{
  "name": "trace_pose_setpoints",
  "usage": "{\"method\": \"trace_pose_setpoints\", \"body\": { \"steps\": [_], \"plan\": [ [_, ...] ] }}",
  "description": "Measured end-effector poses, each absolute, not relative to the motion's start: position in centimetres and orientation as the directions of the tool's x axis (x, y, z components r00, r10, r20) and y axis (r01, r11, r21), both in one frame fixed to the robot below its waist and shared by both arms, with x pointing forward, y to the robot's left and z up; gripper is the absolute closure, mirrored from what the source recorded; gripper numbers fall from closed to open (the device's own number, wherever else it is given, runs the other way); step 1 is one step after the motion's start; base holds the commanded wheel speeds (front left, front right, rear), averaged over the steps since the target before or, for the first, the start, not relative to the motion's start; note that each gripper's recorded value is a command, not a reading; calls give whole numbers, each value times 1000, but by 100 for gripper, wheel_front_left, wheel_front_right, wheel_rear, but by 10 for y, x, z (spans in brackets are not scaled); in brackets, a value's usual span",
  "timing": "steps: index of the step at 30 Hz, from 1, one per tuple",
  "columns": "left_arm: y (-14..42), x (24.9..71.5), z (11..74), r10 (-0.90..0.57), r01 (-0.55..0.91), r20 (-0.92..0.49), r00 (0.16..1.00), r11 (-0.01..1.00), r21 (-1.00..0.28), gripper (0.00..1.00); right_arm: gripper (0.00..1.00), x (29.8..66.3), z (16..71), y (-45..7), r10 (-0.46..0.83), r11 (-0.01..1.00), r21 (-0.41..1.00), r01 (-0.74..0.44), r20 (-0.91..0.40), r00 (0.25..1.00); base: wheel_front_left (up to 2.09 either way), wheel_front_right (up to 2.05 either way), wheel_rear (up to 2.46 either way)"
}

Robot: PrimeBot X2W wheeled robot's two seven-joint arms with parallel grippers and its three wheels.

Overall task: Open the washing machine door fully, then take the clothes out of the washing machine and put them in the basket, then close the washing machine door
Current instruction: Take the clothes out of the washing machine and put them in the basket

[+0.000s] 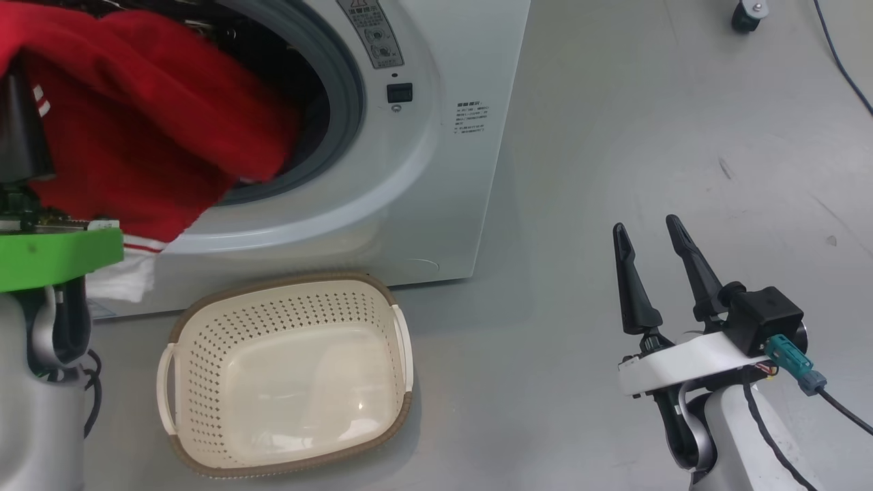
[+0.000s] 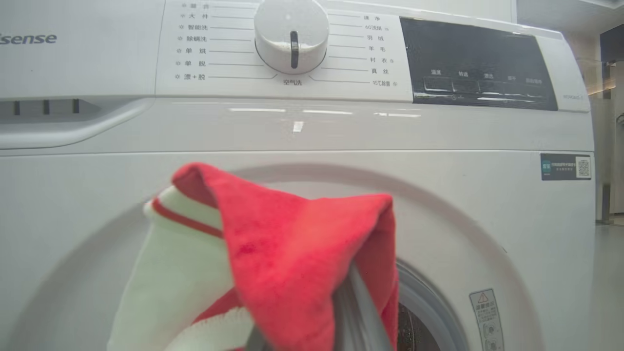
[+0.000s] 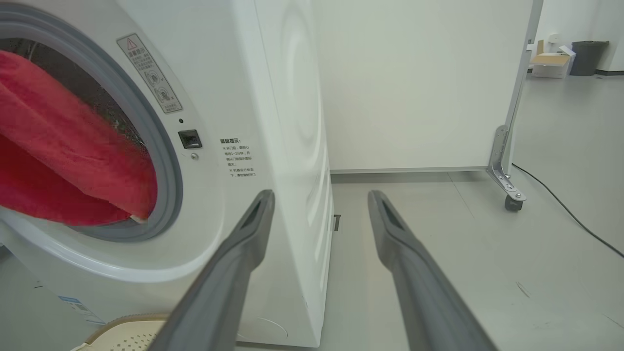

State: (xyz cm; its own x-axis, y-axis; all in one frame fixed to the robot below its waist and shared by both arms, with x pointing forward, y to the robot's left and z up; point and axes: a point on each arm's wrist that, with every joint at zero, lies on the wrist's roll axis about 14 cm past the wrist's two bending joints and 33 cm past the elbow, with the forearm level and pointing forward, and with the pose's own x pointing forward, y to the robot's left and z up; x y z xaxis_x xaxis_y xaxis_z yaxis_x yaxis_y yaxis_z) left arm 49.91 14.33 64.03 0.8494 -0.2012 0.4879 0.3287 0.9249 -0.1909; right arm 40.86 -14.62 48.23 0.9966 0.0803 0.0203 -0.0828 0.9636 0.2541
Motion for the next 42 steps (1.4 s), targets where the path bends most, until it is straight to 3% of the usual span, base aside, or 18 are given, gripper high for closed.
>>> {"method": "trace_pose_setpoints", "body": {
  "steps": [13, 17, 27, 35, 42],
  "plan": [
    [140, 469, 686, -191, 352, 619, 761, 925, -146, 100, 0, 404, 486, -146, 85, 963, 253, -90, 29, 996, 0, 0, 0],
    [138, 464, 678, -195, 354, 603, 774, 922, -156, 100, 0, 401, 483, -146, 85, 964, 252, -87, 19, 996, 0, 0, 0],
    [111, 458, 605, -290, 396, 415, 862, 897, -195, 100, 0, 401, 479, -145, 92, 963, 254, -91, 8, 996, 0, 0, 0],
    [103, 457, 521, -350, 380, 165, 922, 898, -222, 100, 0, 403, 467, -146, 90, 963, 257, -80, -25, 996, 0, 0, 0],
    [95, 453, 446, -400, 370, -81, 913, 895, -249, 100, 0, 408, 450, -148, 83, 964, 257, -63, -68, 994, 0, 0, 0]
  ]
}}
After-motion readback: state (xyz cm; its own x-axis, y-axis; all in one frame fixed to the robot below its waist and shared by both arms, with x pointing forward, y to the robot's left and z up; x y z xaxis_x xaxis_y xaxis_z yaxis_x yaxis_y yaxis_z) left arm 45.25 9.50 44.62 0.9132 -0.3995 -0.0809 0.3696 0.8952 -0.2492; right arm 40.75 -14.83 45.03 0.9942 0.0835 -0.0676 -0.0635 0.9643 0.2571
